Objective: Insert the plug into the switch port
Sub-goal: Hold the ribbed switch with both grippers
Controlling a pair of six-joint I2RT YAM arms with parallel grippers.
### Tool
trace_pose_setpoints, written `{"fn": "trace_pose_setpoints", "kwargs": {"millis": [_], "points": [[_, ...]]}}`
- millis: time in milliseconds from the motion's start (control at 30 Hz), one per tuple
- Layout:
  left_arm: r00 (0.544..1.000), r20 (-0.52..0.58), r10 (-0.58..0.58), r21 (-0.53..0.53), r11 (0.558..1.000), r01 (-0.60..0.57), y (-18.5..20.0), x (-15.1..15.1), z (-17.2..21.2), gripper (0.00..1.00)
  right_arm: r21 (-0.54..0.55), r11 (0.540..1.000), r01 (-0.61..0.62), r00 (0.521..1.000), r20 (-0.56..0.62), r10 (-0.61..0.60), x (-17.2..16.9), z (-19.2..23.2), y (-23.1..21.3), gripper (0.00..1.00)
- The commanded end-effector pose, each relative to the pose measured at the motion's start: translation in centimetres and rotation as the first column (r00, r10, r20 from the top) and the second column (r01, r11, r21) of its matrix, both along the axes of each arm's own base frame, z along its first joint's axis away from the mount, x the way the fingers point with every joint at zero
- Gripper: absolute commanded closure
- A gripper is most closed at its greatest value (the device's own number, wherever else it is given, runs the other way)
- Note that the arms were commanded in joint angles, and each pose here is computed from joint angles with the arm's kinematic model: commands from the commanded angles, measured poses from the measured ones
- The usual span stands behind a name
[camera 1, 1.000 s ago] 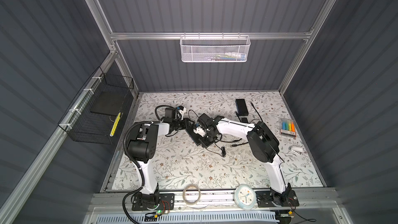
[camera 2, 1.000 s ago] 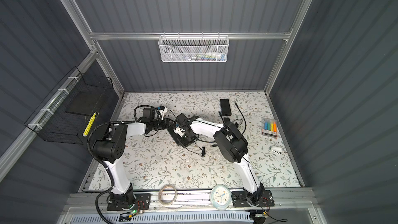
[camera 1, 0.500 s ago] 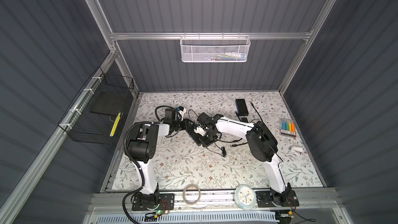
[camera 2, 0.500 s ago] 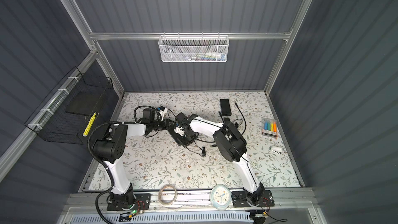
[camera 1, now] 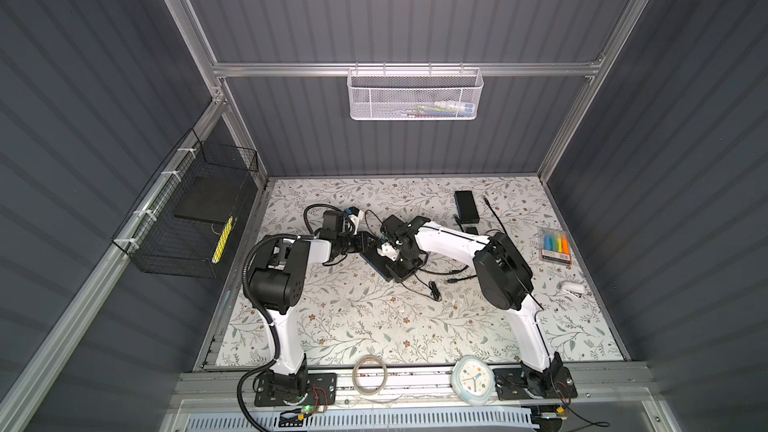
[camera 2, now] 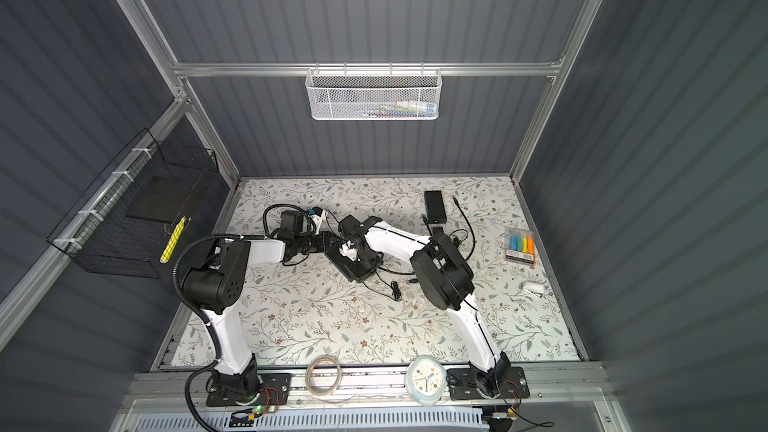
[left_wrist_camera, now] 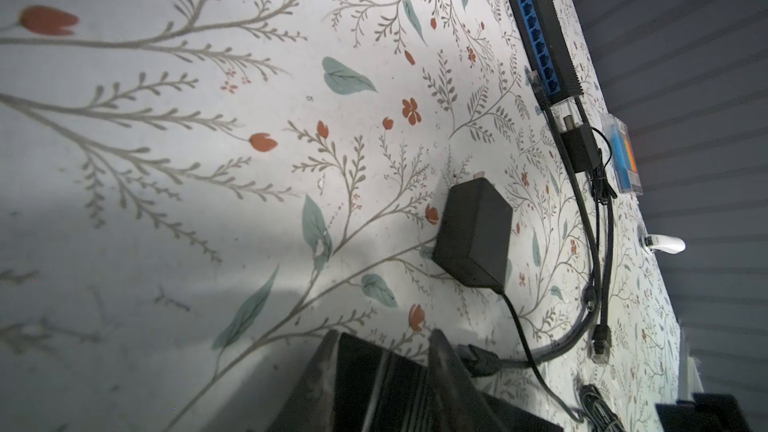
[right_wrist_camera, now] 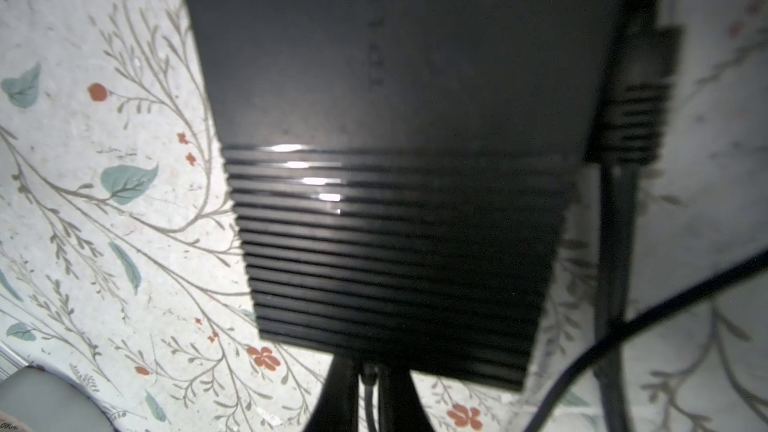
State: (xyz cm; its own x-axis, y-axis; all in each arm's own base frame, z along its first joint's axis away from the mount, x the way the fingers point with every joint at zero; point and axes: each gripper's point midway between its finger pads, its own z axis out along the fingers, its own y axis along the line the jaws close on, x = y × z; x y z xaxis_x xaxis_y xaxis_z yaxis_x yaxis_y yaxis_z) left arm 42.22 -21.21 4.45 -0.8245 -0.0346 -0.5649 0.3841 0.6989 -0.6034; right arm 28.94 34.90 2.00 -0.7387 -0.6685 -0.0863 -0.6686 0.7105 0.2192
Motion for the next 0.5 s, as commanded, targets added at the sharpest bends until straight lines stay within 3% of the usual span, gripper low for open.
{"fn": "trace_pose_setpoints", "kwargs": {"millis": [0,467], "points": [[0.992,-0.100,-0.082,-0.001,0.997,0.082,-1.7,-3.5,-2.2,0.64,0.053,0.999,-0.012,0.998,0.060,0.009,2.0,0.3,1.6,1.00],[0.986,-0.110,-0.123,-0.035,0.992,0.120,-3.4,-5.0,-2.3,0.64,0.099,0.995,-0.019,0.994,0.109,0.008,3.9,1.5,2.6,1.00]]}}
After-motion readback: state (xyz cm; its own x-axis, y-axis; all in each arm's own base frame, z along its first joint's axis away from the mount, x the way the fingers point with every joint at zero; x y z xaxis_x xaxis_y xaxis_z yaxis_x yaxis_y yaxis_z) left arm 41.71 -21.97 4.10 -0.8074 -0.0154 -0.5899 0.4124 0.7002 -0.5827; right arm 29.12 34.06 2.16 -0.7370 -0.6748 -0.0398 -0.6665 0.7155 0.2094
